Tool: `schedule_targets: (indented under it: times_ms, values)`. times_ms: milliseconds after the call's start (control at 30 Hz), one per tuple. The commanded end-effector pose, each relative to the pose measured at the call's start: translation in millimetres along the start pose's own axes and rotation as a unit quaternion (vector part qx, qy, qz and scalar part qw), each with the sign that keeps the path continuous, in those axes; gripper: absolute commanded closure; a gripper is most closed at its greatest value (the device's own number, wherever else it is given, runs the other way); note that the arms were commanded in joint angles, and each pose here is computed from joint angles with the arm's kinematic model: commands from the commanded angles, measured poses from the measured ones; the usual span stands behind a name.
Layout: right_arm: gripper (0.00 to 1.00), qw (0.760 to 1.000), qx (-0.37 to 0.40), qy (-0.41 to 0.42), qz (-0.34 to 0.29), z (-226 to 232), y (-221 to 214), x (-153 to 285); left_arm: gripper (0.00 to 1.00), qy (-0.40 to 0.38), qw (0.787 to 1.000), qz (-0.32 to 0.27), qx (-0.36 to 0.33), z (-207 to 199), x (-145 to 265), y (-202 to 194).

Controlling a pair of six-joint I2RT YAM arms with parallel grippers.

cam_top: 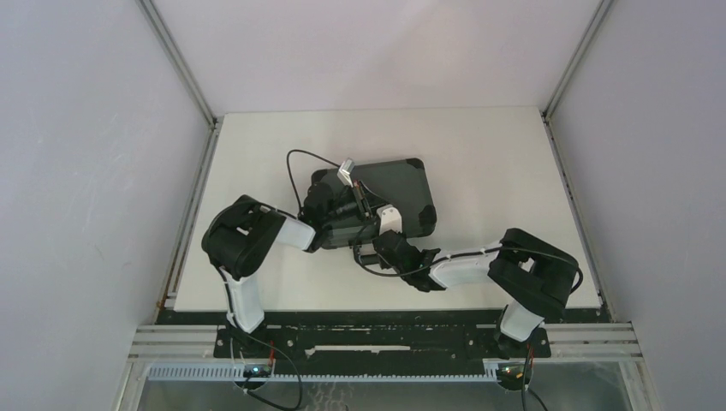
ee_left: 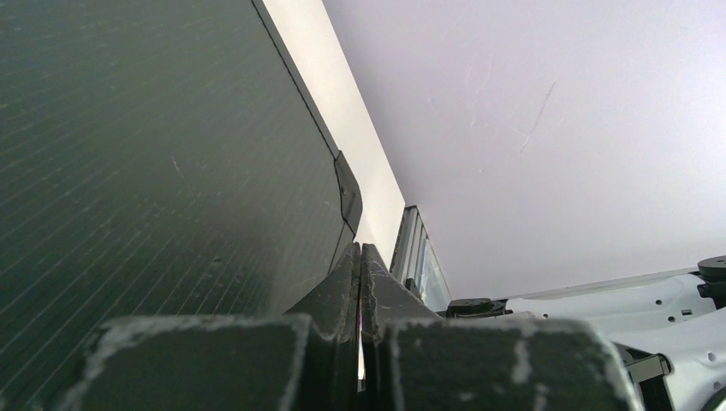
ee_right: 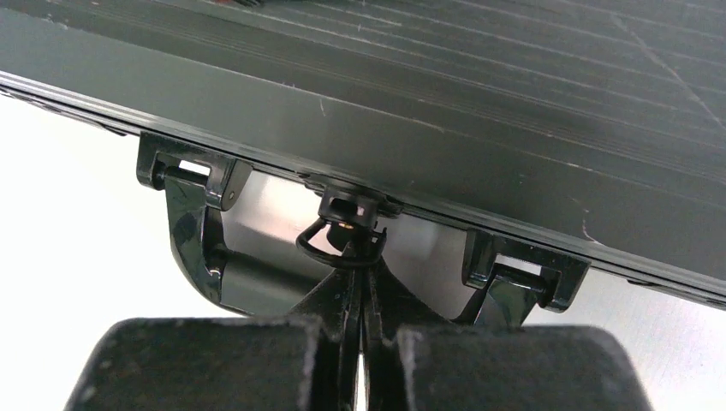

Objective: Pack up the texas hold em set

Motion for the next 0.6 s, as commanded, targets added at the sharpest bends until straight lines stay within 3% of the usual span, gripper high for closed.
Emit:
schedule_targets:
  times_ms: [0, 367, 567]
  values:
    - [1.0, 1.0, -0.024, 0.007, -0.01, 1.6, 6.8, -5.6, 1.0, 0.148, 0.982, 0.083, 0.088, 82.9, 34.4, -59.5]
    - [1.0, 0.996, -0.021, 0.03, -0.075, 4.8, 58.0, 38.9, 1.0, 0.142, 0.983, 0.078, 0.085, 78.3, 35.8, -57.8]
    - [1.0, 0.997, -0.026, 0.03, -0.072, 1.4, 57.4, 33.0, 1.0, 0.139, 0.984, 0.077, 0.085, 76.2, 36.2, -57.7]
Point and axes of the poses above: each gripper's point midway between its finger pads, its own x axis back along the fingers, its own z axis along the line the jaws close on, y = z × x, the point moved 3 cm from there along x, back along the fingers
